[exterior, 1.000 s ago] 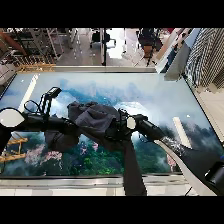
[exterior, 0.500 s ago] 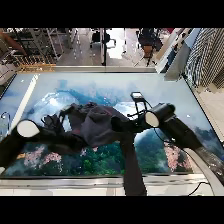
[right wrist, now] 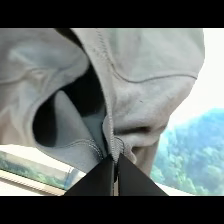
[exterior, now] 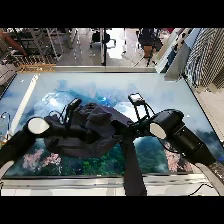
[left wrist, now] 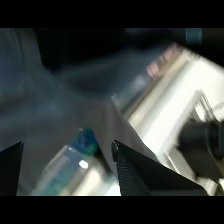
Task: Fold the clothes and pants, and hang the long-sleeved shirts on hangers.
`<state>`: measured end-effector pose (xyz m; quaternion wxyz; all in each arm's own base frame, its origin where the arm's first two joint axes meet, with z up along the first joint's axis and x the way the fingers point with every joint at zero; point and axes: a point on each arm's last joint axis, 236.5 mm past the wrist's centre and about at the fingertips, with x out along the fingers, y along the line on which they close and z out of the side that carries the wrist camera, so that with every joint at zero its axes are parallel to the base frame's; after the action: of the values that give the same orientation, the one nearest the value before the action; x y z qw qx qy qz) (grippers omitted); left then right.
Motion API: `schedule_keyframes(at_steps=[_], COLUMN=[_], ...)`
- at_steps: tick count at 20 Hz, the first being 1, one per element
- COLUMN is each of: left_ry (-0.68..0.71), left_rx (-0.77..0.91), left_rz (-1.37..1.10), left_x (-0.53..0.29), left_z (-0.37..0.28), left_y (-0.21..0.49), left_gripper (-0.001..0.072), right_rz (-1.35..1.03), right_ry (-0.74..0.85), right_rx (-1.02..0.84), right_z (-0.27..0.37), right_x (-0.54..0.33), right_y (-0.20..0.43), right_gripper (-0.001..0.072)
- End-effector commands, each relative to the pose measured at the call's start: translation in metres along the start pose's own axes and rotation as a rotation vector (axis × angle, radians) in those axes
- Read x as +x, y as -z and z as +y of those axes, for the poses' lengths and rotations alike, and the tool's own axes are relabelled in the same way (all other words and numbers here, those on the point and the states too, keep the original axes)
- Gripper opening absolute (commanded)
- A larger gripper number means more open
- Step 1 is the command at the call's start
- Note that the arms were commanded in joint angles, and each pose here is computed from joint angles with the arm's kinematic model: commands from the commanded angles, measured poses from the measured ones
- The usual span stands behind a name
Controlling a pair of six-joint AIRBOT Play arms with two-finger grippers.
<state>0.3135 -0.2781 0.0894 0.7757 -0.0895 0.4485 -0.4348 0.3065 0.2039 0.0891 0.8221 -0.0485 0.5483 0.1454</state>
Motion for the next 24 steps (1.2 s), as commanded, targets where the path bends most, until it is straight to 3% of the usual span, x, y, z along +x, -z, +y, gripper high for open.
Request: schedule_keyframes(at_steps=[1,5,13,14,15,16,18,21,24], left_ry=[-0.023,-0.019,-0.140,-0.158,-0.182,-0.192,-0.193,-0.171,-0.098], left_rx=[0.081,0.070,-0.011,-0.041,-0.053,-0.049,0.001,0.140,0.264], left_rz=[-0.030,0.044,-0.173,-0.199,-0.238,-0.269,-0.337,-0.469,-0.590], left_x=[0.036,0.085,0.113,0.117,0.116,0.111,0.084,-0.001,-0.100], left_z=[0.015,0.031,0.055,0.061,0.067,0.068,0.057,0.011,-0.063], left_y=[-0.031,-0.018,-0.061,-0.065,-0.073,-0.082,-0.109,-0.158,-0.189], left_gripper=[0.0626,0.0654,0.0633,0.0503,0.0256,0.0093,0.0011,0.0011,0.0010], right_rz=[-0.036,-0.037,-0.079,-0.082,-0.082,-0.079,-0.088,-0.198,-0.522], right_ry=[-0.023,-0.023,-0.082,-0.091,-0.098,-0.096,-0.054,0.031,-0.029], right_rx=[0.008,0.024,0.048,0.050,0.052,0.051,0.040,0.038,0.031], right_z=[0.009,0.008,0.018,0.019,0.020,0.020,0.010,-0.016,-0.009], right_x=[-0.001,-0.001,-0.022,-0.025,-0.027,-0.027,-0.027,-0.048,-0.143], right_y=[-0.007,-0.007,-0.009,-0.009,-0.008,-0.007,-0.008,-0.039,-0.115], right_gripper=[0.0020,0.0020,0.0020,0.0020,0.0020,0.0020,0.0020,0.0019,0.0018])
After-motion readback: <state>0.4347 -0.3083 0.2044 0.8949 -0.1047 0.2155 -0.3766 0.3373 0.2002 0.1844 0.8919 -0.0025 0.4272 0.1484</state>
